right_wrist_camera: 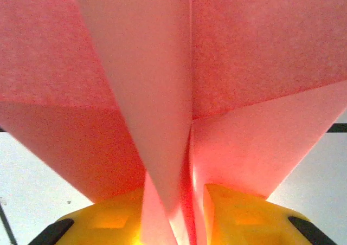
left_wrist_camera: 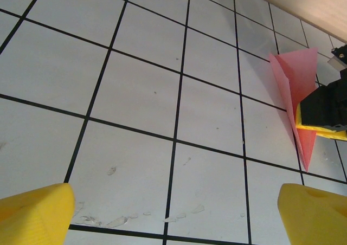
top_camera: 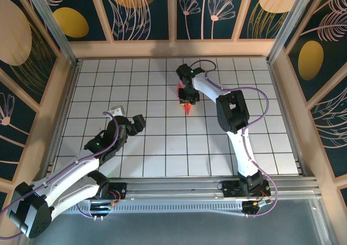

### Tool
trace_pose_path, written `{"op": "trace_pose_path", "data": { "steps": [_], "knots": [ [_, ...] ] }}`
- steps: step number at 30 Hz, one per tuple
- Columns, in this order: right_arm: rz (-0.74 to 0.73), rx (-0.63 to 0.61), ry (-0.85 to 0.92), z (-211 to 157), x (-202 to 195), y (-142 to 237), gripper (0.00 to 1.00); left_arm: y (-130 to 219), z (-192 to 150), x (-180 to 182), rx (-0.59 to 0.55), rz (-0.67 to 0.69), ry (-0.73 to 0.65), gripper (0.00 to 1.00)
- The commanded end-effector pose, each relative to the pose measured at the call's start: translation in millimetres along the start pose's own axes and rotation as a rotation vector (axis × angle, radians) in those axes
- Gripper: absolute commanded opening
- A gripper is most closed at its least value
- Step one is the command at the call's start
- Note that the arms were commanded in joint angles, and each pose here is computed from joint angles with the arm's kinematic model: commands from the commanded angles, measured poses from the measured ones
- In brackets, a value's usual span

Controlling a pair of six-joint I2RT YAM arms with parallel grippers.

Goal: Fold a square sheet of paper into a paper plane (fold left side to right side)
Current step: Place the paper plane at the center of the table.

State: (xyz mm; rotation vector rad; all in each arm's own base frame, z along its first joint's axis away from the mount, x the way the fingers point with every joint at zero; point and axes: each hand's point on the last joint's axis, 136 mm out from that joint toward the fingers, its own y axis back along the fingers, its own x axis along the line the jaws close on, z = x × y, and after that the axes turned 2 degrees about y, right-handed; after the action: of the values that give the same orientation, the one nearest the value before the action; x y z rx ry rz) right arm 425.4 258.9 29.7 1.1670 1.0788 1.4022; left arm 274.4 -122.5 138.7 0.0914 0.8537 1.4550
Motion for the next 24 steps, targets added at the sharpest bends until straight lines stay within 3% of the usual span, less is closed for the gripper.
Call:
{"op": "trace_pose_path", "data": {
  "steps": [1, 15, 24],
  "knots": [
    [0.032, -0.033, -0.001, 1, 9, 22, 0.29, 2, 10, -5, -0.018, -0.002, 0.004, 0.96],
    [0.050, -0.034, 0.003, 1, 12, 26, 0.24, 1, 11, -6, -0.018, 0.001, 0.000, 0.96],
    [0.028, -0.136, 0.038, 0, 20, 72, 0.35, 4, 24, -14, -0.047, -0.001, -0.013, 0.99]
  ]
}}
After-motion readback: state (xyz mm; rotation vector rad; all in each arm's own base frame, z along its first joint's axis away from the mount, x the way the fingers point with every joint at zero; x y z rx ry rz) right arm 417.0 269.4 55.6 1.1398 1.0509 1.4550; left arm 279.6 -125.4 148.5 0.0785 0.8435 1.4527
